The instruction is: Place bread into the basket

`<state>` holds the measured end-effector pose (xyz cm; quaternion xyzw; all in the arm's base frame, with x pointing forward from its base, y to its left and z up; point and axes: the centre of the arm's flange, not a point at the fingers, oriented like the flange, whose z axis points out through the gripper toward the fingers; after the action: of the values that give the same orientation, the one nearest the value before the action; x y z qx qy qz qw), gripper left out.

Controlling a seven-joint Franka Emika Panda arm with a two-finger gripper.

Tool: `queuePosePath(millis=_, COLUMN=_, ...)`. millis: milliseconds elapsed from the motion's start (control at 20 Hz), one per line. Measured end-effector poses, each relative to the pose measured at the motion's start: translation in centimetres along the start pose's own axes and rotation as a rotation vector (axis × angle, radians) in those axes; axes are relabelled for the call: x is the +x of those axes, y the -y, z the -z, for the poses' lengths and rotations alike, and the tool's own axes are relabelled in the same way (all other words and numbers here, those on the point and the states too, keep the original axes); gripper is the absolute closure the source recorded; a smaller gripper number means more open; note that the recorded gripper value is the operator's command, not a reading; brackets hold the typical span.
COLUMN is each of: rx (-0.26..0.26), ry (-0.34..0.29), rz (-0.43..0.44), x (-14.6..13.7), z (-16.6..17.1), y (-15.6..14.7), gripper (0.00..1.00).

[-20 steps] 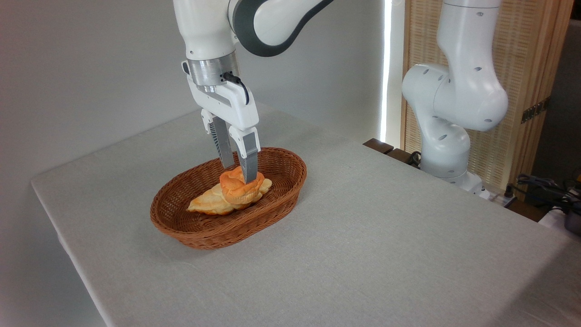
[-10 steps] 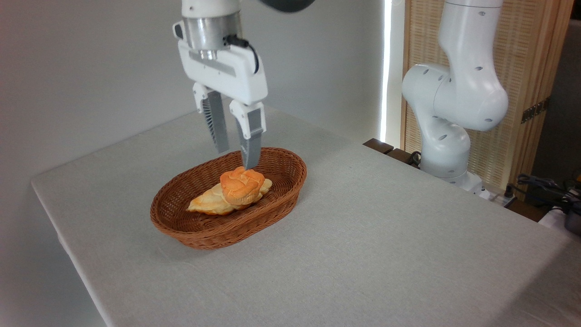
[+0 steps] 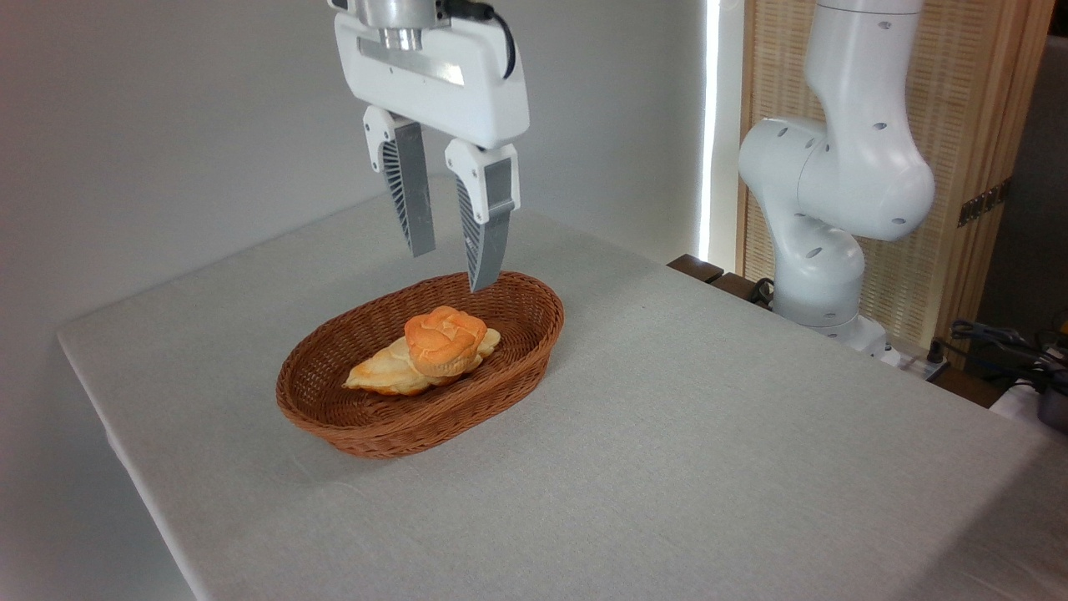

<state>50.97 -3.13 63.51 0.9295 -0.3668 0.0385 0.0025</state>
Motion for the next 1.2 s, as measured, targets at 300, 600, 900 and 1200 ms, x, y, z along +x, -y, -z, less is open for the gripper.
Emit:
queuePosePath(millis=300, rx=-0.025, ry=0.003, rz=0.024, x=0.8, z=0.2, y=2.0, gripper=0.00)
queuePosePath(millis=600, rx=-0.037, ry=0.015, rz=0.008, x=2.0, z=0.2, y=1.7, gripper=0.00)
queuePosePath(millis=900, rx=-0.053, ry=0.035, rz=-0.023, x=3.6, z=-1.1, y=0.8, gripper=0.00)
queuePosePath(millis=1200, rx=-0.060, ry=0.044, rz=-0.028, x=4.0, z=-1.7, y=0.7, gripper=0.00)
